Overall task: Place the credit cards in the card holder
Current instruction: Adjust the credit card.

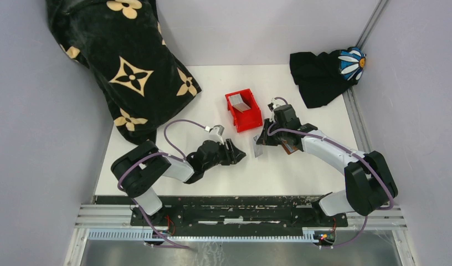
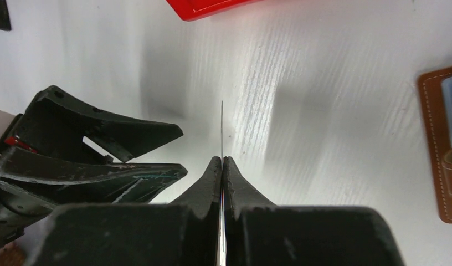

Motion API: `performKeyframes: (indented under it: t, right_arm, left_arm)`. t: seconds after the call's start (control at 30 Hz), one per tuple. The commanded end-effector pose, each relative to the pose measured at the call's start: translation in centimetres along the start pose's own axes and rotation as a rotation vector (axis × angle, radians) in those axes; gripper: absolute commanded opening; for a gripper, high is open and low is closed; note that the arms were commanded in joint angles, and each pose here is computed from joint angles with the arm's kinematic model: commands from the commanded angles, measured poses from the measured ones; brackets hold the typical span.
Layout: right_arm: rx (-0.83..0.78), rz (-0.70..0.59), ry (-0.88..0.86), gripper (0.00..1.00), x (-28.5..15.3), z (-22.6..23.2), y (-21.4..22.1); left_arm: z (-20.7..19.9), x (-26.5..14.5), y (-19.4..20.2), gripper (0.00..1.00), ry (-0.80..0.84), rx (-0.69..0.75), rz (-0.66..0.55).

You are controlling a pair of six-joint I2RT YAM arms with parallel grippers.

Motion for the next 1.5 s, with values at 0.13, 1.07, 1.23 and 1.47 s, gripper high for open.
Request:
performKeyframes:
  t: [0.13,1.07,1.23,1.47]
  right_arm:
    - [0.085,-0.043,-0.254,0.01,-0.7,2.0,-0.5]
    - [0.270,-0.010,-0.508,0.01,1.4,2.9,1.3]
    - [0.274,-0.012,-0.509,0.01,1.3,3.0,1.2]
    - [0.265,-0.003,-0.481,0.14,1.3,2.8,1.2]
  left_arm:
    - [-3.0,-1.8,-3.1,0.62,0.454,-0.262,-0.101]
    - [-4.1,-1.9,-4.5,0.36,0.640,-0.397,-0.132]
    - [-4.3,-2.4,-4.7,0.08,0.649,-0.380,-0.138]
    - [-4.3,-2.5,-4.5,0.03,0.657,-0.360,-0.128]
Point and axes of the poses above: each gripper's point midway between its finger pads, its own x axis out along the fingers, its own z axis along the line the jaws close on, y = z × x, the point moved 7 cm from there along -x, back along the fingers, and after that the axes turned 1 degree about -x, right-handed, at the moved point
